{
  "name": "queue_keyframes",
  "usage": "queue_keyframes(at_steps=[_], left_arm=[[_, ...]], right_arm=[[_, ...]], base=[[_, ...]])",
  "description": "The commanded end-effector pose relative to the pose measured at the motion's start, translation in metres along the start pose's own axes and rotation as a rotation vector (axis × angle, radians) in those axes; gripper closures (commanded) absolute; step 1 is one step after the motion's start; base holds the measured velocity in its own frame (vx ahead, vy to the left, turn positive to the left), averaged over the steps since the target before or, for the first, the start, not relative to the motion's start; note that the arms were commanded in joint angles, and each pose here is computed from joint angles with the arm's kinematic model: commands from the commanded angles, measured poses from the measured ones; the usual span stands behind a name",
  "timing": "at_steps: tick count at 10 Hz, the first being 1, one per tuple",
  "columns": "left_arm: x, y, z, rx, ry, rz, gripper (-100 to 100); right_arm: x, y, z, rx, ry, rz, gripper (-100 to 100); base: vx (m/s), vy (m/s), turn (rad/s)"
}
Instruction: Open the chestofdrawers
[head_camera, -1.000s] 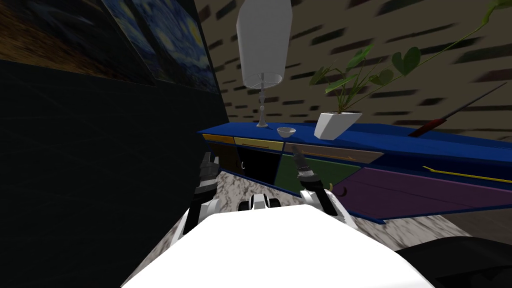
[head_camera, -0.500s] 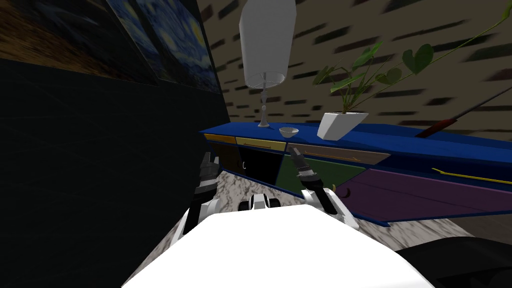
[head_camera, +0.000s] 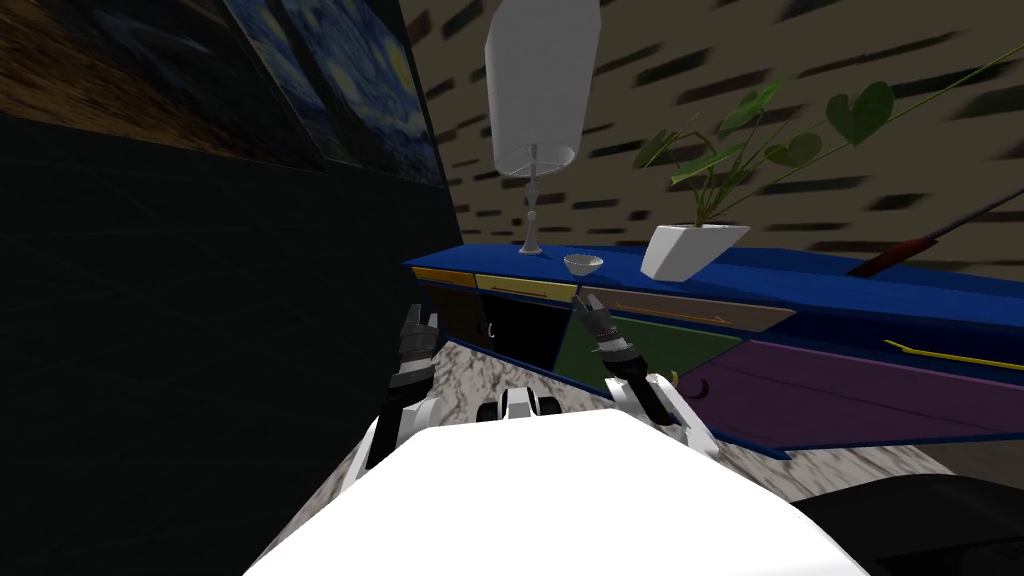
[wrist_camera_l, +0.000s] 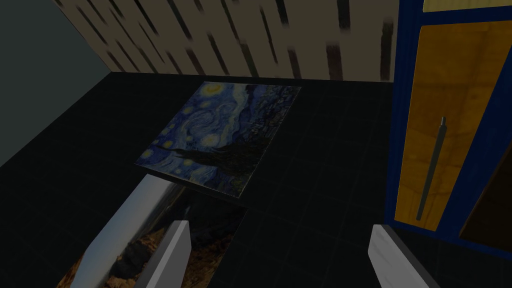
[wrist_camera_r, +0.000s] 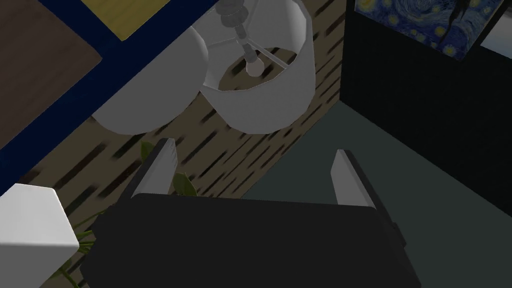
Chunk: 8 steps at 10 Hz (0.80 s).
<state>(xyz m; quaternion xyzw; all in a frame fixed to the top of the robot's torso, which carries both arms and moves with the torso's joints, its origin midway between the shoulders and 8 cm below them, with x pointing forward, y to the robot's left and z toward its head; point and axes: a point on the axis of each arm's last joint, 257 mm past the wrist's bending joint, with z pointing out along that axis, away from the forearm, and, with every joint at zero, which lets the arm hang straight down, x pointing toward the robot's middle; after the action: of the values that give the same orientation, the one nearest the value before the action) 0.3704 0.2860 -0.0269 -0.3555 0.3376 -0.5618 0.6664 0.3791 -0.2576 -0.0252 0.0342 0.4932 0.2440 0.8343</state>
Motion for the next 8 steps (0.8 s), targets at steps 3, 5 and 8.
queue_keyframes(at_steps=[3,5,8], left_arm=[[0.0,0.0,0.0,0.0,0.0,0.0,0],[0.0,0.0,0.0,0.0,0.0,0.0,0],[0.0,0.0,0.0,0.0,0.0,0.0,0]], right_arm=[[0.007,-0.003,0.001,-0.022,0.035,-0.195,-100],[0.011,-0.005,0.001,-0.033,0.052,-0.285,-100],[0.019,-0.011,0.001,-0.058,0.089,-0.464,-100]], base=[[0.009,0.026,0.016],[0.009,0.027,0.019],[0.006,0.027,0.021]])
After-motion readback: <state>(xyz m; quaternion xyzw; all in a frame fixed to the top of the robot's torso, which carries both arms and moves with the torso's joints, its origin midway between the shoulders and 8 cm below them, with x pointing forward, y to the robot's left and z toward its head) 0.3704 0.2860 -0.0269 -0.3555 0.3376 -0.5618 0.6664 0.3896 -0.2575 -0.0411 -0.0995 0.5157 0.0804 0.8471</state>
